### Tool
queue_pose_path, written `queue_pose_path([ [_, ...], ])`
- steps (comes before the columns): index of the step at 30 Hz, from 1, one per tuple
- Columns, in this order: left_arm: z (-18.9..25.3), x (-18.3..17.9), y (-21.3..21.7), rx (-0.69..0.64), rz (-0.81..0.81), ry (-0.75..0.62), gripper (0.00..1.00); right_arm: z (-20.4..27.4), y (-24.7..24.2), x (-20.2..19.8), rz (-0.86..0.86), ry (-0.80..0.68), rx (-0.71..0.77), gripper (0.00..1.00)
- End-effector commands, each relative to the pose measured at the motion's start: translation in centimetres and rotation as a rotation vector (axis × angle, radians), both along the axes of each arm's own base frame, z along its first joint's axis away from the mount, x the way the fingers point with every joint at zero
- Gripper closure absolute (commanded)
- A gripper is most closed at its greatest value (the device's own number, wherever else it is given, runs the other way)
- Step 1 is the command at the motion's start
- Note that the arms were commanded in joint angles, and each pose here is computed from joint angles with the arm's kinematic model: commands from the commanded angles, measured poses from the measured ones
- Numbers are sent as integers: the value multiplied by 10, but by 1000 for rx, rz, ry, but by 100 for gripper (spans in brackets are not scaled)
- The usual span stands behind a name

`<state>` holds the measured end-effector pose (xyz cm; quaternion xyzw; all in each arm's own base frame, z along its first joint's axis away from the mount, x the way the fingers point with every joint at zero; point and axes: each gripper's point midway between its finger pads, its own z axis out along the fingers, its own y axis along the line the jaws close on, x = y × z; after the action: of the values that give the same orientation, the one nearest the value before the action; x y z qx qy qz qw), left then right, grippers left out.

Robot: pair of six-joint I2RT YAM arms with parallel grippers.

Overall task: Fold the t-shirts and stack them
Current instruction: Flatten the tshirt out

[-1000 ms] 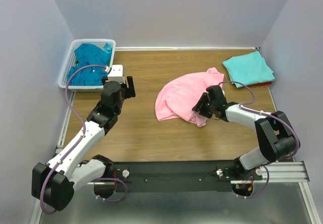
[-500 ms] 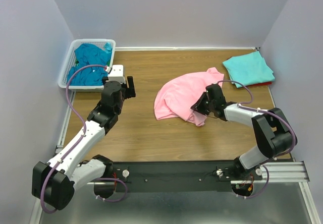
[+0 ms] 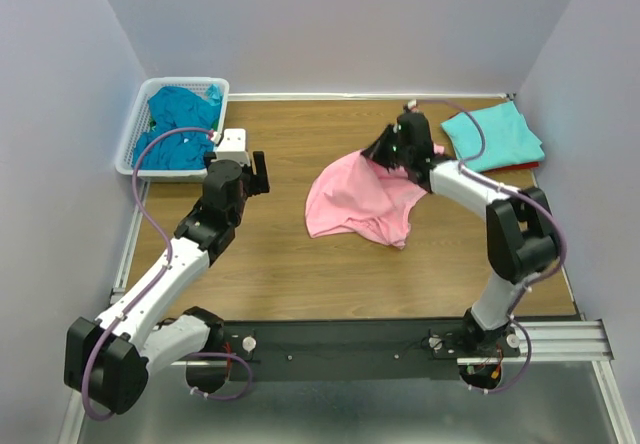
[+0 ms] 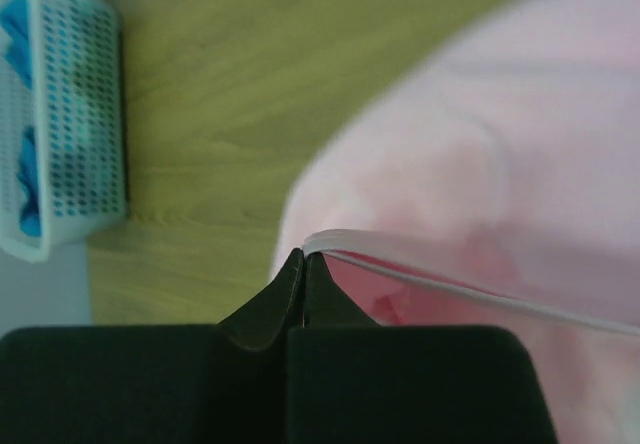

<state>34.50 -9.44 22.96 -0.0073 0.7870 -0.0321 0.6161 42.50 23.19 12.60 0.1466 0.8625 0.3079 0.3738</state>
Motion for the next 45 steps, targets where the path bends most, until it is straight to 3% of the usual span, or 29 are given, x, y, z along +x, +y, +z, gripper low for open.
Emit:
queue_pose_path([
  [1,5,3,-2,-7,-9,-3,20,37,4,67,10,-171,-78,99],
  [2,3,3,-2,-6,-11,0,20,69,2,94,-16,-260,-92,99],
  [4,2,3,-3,-8,-13,5,20,66,-1,124,-37,-289,-129,99],
  [6,1,4,-4,-10,-15,7,20,105,-11,158,-94,-399,-159,97],
  [9,0,4,-4,-9,-17,10,20,117,-19,190,-127,-462,-202,70],
  [10,0,4,-5,-9,-20,10,20,113,-23,195,-133,-464,-217,56],
  [11,1,4,-5,-10,-20,8,20,114,-29,197,-131,-471,-242,36],
  [13,2,4,-5,-11,-18,6,20,123,-32,189,-109,-480,-264,29],
  [15,3,4,-6,-14,-22,5,20,117,-28,172,-27,-464,-290,28],
  [17,3,4,-6,-17,-26,5,20,79,-27,139,68,-355,-314,29],
  [18,3,4,-7,-21,-30,5,20,85,-27,117,121,-334,-309,29],
  [20,5,4,-9,-27,-37,3,20,37,-33,76,185,-198,-329,30],
  [24,4,4,-13,-38,-56,9,20,1,-31,-15,359,-23,-277,35],
  [27,4,4,-13,-43,-56,8,20,-30,-36,-60,402,86,-294,35],
  [34,-1,2,-9,-31,-39,29,20,-72,-41,-118,460,250,-303,35],
  [37,-2,2,-7,-29,-32,29,20,-89,-24,-137,526,324,-281,42],
  [44,-1,1,-5,-27,-23,28,20,-103,84,-188,780,425,-201,42],
  [45,0,1,-6,-28,-23,27,20,-84,112,-176,805,367,-170,43],
])
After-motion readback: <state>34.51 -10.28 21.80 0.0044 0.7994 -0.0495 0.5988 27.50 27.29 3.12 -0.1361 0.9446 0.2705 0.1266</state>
